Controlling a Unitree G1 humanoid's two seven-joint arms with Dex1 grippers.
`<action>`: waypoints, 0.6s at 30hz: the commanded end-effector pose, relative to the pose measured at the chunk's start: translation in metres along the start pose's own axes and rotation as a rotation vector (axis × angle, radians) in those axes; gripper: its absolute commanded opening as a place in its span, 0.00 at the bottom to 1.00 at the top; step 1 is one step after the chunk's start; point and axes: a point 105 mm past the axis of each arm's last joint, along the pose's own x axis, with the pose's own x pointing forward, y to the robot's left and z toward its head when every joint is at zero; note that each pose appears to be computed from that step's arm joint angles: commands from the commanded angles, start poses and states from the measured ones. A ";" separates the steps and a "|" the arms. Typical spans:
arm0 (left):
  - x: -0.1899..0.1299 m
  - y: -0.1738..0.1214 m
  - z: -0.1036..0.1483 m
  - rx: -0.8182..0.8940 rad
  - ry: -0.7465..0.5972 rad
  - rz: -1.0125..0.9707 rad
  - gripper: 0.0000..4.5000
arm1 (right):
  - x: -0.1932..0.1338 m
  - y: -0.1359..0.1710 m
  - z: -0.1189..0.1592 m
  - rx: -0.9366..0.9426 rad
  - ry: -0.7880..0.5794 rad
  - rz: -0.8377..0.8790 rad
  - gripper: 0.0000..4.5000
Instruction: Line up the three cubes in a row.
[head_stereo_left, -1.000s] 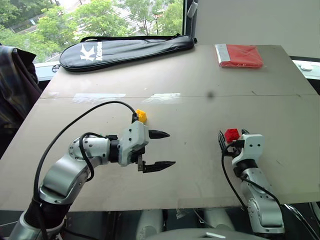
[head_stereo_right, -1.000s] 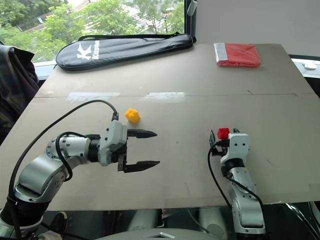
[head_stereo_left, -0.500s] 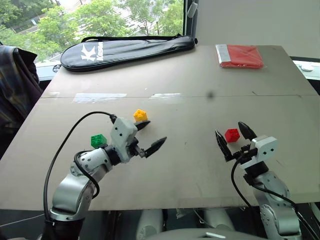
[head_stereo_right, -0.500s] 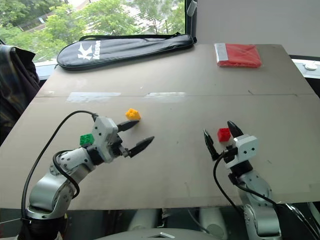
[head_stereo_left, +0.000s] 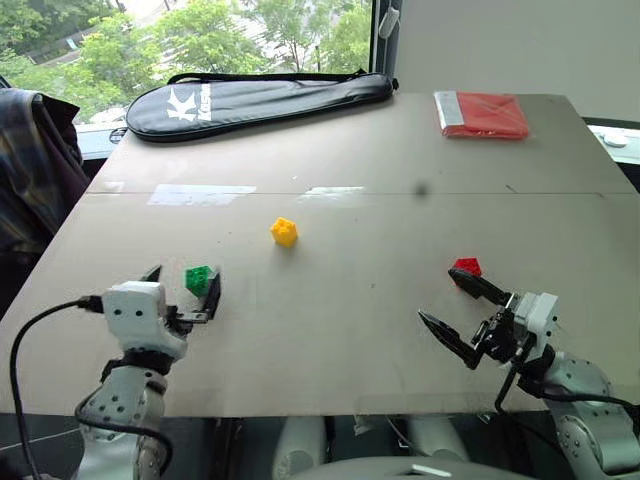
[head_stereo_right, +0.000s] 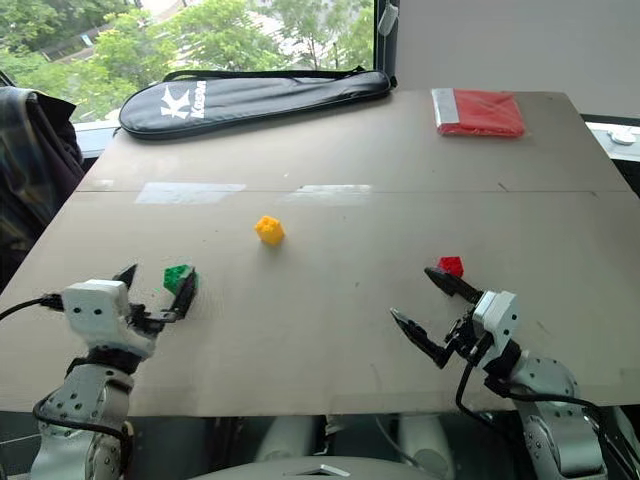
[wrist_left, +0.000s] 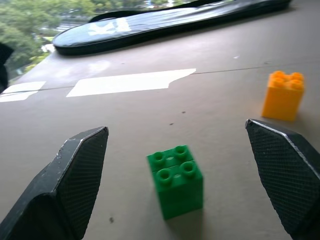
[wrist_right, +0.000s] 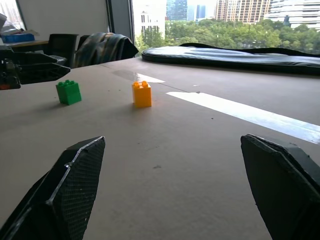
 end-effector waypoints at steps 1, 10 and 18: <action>-0.005 0.005 -0.005 0.024 0.046 0.140 1.00 | -0.003 0.004 0.011 -0.020 -0.045 0.110 0.99; 0.012 -0.019 -0.021 0.024 0.096 0.096 1.00 | -0.011 0.011 0.004 -0.011 -0.032 0.125 0.99; 0.025 -0.022 -0.026 0.030 0.109 0.093 1.00 | -0.015 0.019 -0.001 -0.013 -0.015 0.106 0.99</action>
